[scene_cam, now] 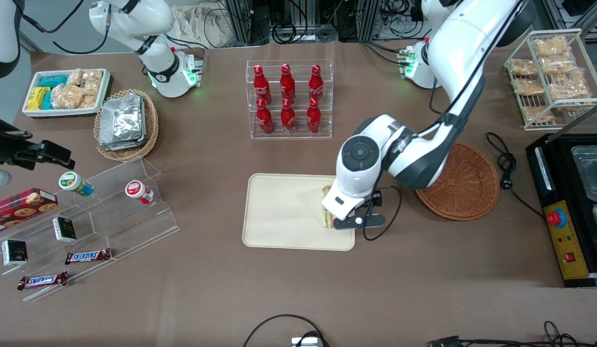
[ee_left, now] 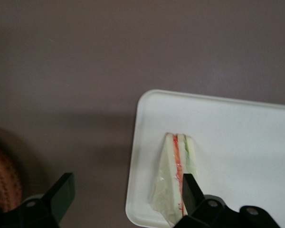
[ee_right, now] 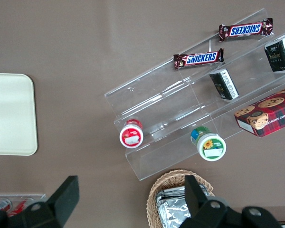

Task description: Place sandwich from basket to tray

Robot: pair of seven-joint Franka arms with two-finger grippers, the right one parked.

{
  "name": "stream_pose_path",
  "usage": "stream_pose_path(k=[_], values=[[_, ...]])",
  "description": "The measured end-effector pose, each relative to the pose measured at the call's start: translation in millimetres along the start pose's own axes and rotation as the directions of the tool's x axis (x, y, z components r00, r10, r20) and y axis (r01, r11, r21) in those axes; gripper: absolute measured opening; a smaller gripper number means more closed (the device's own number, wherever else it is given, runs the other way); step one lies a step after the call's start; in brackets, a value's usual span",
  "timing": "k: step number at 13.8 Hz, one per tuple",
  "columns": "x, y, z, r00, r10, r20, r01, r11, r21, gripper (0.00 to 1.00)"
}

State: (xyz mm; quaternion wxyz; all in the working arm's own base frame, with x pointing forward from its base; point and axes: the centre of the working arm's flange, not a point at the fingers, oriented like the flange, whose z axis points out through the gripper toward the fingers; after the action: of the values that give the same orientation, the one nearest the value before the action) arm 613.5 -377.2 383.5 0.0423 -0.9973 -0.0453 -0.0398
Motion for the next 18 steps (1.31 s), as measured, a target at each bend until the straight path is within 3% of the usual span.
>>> stream_pose_path(k=[3,10,12,18], values=[[17.5,-35.9,-34.0,0.997,-0.062,-0.042,0.064,0.997,0.034,1.0],[46.6,-93.9,-47.5,0.989,-0.127,-0.08,0.135,0.986,0.097,1.0],[53.6,-116.3,-56.9,0.991,-0.116,-0.065,0.122,0.987,0.104,1.0],[75.3,-213.6,-93.6,0.998,-0.067,0.011,0.066,0.996,0.065,1.0]])
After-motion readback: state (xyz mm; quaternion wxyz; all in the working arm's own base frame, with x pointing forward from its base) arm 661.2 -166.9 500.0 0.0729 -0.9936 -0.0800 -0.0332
